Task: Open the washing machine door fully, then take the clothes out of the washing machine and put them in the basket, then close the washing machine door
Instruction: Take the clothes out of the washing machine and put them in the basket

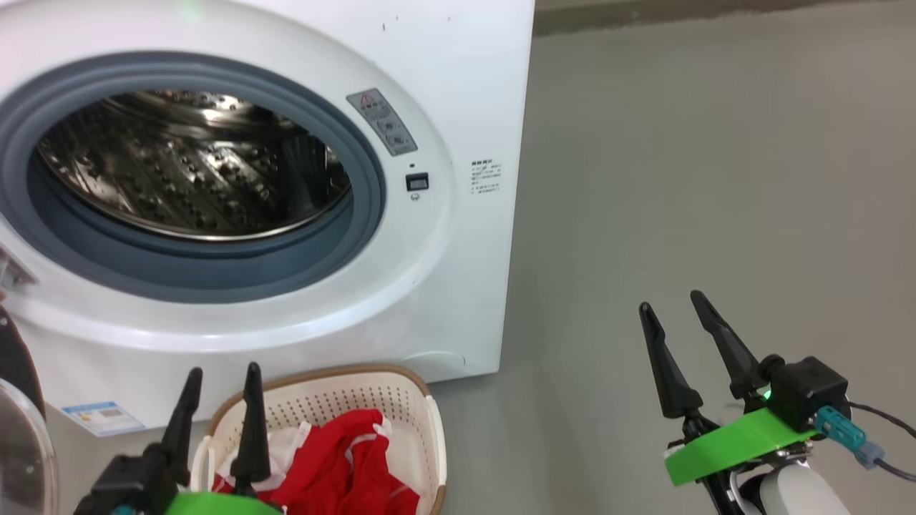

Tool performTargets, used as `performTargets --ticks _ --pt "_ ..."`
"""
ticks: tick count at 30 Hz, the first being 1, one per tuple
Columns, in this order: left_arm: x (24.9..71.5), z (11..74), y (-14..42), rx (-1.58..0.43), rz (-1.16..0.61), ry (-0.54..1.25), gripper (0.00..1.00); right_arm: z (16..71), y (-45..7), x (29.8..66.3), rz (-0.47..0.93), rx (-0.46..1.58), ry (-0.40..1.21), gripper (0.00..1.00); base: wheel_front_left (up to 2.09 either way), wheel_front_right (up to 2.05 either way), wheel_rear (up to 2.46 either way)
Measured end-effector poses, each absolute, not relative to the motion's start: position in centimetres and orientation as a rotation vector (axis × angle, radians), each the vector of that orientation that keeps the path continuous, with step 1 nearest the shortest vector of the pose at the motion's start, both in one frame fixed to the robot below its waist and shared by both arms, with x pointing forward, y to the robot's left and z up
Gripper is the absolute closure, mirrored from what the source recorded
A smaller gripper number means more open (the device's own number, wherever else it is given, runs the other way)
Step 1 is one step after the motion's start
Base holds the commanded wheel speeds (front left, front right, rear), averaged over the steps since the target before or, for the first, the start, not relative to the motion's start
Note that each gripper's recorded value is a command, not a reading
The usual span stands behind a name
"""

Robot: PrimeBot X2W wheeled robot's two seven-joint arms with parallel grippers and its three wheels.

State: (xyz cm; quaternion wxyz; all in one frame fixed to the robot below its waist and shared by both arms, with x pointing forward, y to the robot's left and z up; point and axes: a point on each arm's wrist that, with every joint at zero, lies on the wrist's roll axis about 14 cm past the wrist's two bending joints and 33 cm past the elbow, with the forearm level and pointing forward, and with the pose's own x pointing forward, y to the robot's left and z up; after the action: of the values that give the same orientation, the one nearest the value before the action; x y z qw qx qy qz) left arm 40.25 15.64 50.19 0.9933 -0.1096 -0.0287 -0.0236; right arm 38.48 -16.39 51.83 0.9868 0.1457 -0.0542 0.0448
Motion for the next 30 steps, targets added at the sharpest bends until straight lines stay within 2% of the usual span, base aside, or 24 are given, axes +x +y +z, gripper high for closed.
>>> performTargets --ticks 16,30 --pt "36.1 51.1 16.4 -0.194 -0.031 -0.088 0.00 53.2 -17.9 35.7 0.047 0.275 -0.160 0.00 0.00 0.00 0.00" --pt "35.5 51.0 17.4 -0.187 -0.001 -0.088 0.00 53.2 -17.9 35.2 0.047 0.270 -0.163 0.00 0.00 0.00 0.00"
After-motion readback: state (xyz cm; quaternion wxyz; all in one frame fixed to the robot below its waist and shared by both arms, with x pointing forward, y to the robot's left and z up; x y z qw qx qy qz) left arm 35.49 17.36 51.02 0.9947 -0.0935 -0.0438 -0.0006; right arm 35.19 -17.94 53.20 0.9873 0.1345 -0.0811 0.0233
